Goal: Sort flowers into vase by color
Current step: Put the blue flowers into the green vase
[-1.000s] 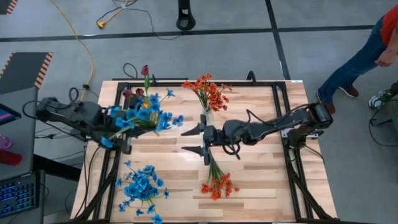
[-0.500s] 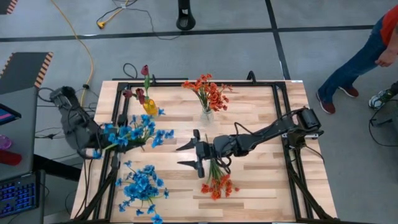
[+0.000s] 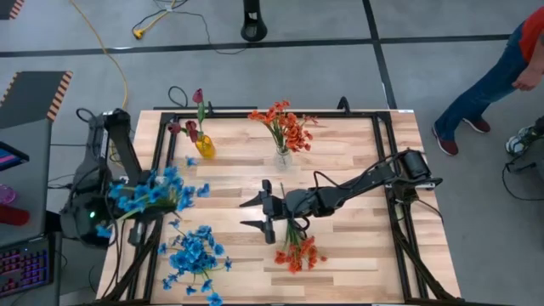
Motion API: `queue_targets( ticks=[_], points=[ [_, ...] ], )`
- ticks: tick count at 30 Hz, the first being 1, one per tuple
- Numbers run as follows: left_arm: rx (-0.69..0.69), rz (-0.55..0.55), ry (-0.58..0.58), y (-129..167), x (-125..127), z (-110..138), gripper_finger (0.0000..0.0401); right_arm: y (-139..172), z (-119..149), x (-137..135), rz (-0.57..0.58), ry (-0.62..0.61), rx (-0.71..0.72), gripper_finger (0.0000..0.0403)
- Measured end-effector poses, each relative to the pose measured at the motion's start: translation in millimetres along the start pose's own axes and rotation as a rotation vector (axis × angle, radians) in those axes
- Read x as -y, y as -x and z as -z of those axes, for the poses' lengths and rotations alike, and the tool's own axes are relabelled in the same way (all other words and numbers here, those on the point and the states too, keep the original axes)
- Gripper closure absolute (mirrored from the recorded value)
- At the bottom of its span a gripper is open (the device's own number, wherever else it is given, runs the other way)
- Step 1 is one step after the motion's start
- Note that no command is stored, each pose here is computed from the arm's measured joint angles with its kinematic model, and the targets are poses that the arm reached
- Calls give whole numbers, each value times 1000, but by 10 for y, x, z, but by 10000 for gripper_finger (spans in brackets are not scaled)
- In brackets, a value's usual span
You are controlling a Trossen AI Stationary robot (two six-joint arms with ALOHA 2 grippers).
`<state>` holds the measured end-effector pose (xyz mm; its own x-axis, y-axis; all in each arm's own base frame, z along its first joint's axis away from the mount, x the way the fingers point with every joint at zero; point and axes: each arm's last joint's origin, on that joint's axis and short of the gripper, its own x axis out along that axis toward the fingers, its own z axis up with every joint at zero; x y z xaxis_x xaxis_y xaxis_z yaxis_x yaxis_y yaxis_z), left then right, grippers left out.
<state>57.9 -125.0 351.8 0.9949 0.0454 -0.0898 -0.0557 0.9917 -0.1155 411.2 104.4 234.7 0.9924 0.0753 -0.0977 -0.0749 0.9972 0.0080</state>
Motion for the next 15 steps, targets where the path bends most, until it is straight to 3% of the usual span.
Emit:
queue_targets(
  ticks=[15],
  points=[
    [41,35,62,160,440,309,401,-1,1,-3,0,-1,4,143]
  ],
)
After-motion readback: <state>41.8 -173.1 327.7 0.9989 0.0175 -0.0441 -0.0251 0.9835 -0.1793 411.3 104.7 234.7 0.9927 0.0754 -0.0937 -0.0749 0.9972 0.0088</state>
